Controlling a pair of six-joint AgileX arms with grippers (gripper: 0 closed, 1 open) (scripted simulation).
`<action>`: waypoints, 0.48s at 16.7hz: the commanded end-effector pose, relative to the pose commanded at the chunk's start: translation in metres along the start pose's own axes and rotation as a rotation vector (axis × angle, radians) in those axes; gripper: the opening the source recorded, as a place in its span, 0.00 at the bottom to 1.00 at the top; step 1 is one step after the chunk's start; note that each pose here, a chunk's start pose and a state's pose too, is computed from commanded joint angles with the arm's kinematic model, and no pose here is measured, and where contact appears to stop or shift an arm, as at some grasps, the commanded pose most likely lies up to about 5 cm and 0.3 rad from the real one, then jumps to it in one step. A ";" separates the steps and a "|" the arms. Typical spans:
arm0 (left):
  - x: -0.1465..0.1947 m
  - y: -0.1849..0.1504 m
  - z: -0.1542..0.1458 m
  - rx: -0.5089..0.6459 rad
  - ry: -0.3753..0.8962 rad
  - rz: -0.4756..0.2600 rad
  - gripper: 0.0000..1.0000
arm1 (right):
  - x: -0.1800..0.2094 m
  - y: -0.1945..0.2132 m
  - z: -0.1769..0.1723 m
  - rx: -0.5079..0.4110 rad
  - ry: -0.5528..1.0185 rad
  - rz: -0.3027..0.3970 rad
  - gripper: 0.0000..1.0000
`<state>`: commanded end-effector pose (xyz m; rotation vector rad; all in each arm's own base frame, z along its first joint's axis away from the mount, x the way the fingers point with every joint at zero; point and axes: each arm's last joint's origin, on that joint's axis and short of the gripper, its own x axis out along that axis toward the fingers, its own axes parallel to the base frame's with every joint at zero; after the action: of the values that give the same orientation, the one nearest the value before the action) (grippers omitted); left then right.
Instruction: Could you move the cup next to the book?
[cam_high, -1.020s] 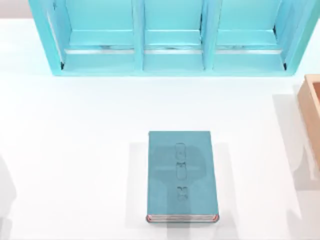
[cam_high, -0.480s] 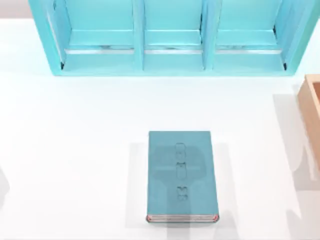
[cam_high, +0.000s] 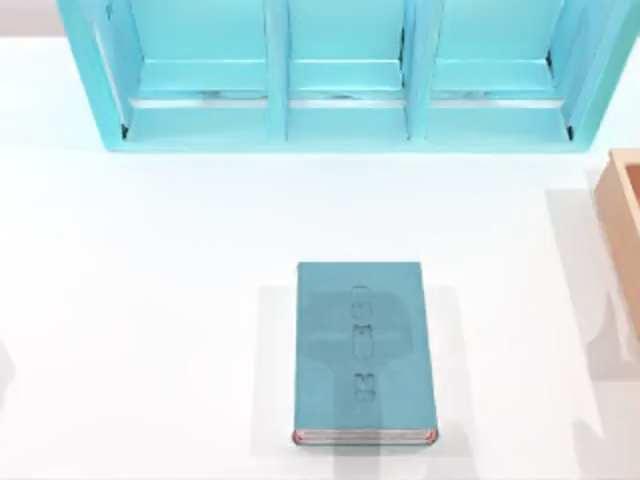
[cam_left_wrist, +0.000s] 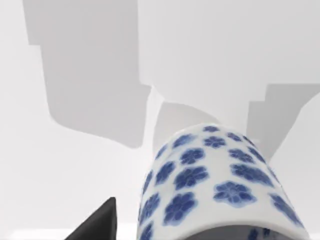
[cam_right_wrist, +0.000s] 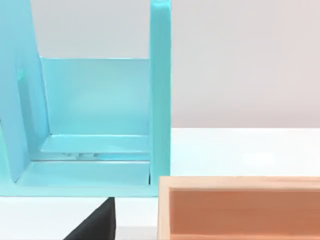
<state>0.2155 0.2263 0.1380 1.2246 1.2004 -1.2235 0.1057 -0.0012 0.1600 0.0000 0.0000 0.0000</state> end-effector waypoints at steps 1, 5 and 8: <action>0.000 0.000 0.000 0.000 0.000 0.000 0.85 | 0.000 0.000 0.000 0.000 0.000 0.000 1.00; 0.000 0.000 0.000 0.000 0.000 0.000 0.55 | 0.000 0.000 0.000 0.000 0.000 0.000 1.00; 0.000 0.000 0.000 0.000 0.000 0.000 0.32 | 0.000 0.000 0.000 0.000 0.000 0.000 1.00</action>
<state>0.2155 0.2263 0.1380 1.2246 1.2004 -1.2235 0.1057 -0.0012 0.1600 0.0000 0.0000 0.0000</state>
